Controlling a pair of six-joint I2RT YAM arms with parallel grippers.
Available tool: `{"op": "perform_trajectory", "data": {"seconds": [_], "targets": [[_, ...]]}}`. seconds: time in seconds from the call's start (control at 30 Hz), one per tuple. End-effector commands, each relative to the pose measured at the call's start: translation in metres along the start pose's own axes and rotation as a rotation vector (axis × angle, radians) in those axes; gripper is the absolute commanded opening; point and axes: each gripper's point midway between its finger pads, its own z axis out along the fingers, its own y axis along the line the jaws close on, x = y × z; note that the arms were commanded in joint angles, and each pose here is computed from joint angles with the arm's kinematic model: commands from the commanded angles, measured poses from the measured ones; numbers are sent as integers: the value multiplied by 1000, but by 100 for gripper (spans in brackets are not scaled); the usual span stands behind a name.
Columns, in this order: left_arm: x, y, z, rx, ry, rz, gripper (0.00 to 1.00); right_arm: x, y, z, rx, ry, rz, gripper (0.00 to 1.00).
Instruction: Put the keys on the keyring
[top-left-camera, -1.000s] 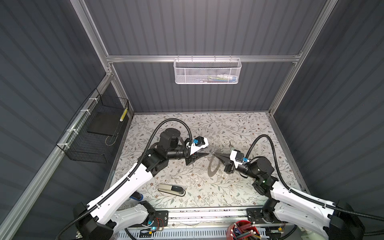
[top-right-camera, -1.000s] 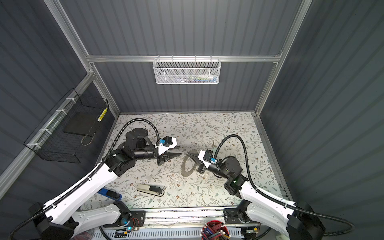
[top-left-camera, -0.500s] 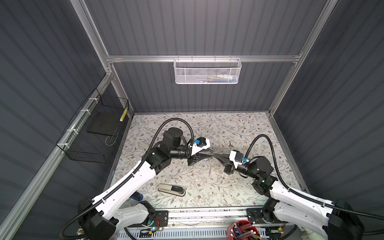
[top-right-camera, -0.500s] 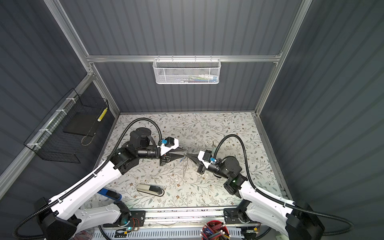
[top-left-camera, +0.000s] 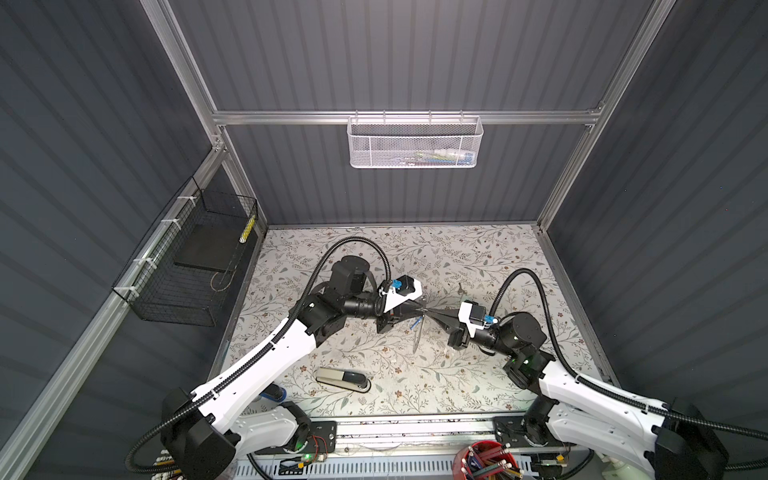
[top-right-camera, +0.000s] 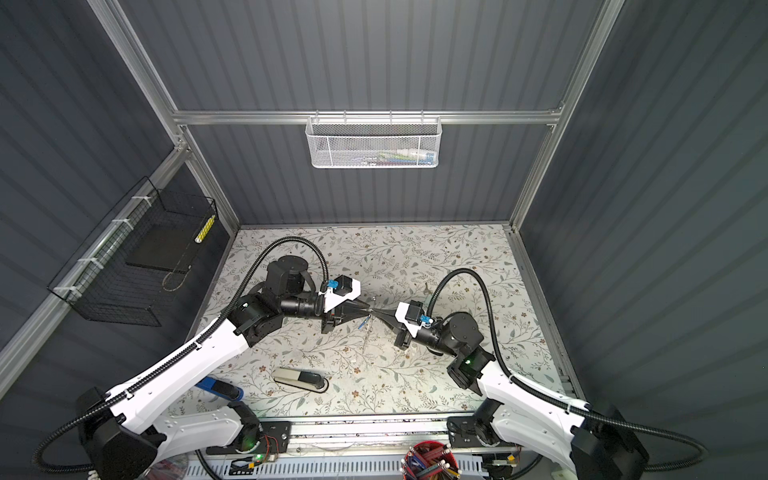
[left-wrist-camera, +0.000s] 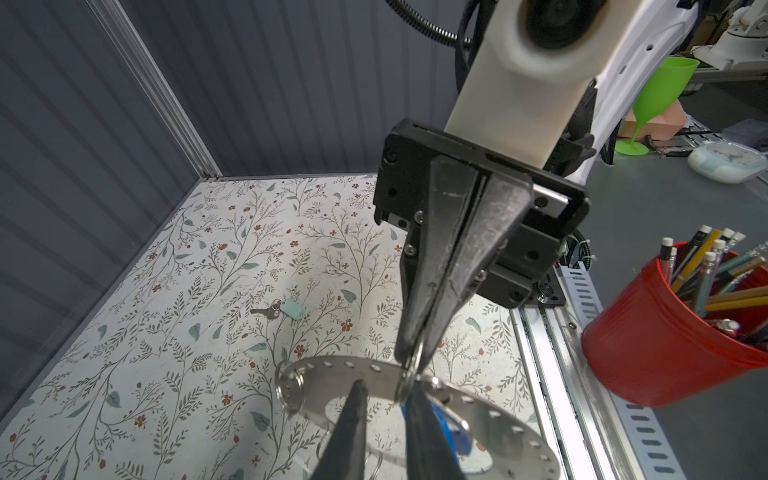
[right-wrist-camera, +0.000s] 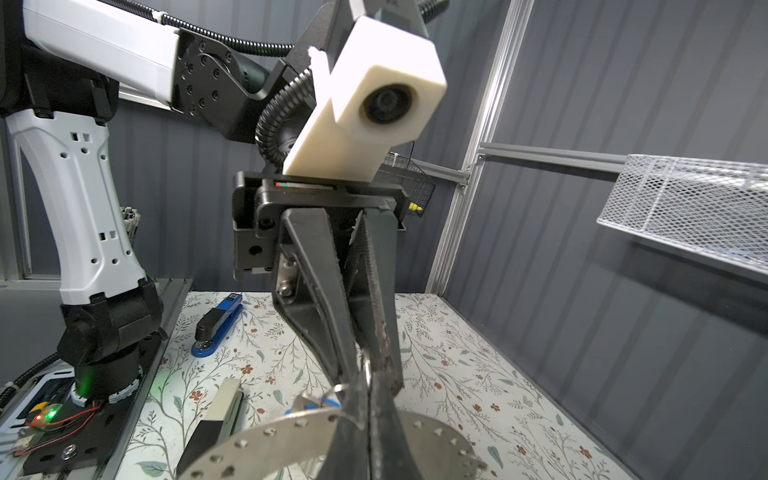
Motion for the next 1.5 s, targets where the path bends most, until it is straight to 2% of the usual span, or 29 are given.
{"op": "perform_trajectory", "data": {"seconds": [0.0, 0.13, 0.2, 0.23, 0.27, 0.37, 0.53, 0.67, 0.77, 0.93, 1.1, 1.47], "targets": [[-10, -4, -2, 28, -27, 15, 9, -18, 5, 4, -47, -57, -9, 0], [-12, -5, -5, 21, -30, 30, 0, -12, 4, 5, -41, -37, -2, 0], [-14, -4, -7, 12, -29, 37, 0, -9, 1, 5, -26, -26, 9, 7], [-14, -2, -7, 3, -19, 33, 0, -8, -1, 5, -11, -20, 10, 14], [-12, 1, -7, -9, 1, 20, 0, -6, -4, 4, 8, -10, 10, 21], [-5, 6, -8, -24, 95, -12, 0, 0, -14, -1, 77, 41, -23, 33], [7, 11, -9, -52, 273, -31, 0, 12, -19, -14, 113, 220, -122, 41], [8, 11, -9, -57, 413, -7, 0, 12, -29, -24, 164, 311, -187, 41], [9, 11, -4, -60, 470, 6, 0, 9, -32, -25, 172, 335, -206, 38], [3, 11, 1, -49, 479, 23, 0, 13, -29, -22, 143, 383, -228, 30], [-2, 10, 3, -38, 480, 42, 0, 12, -29, -22, 150, 378, -232, 25], [-4, 8, 11, -19, 486, 50, 0, 7, -26, -13, 143, 313, -202, 24]]}}
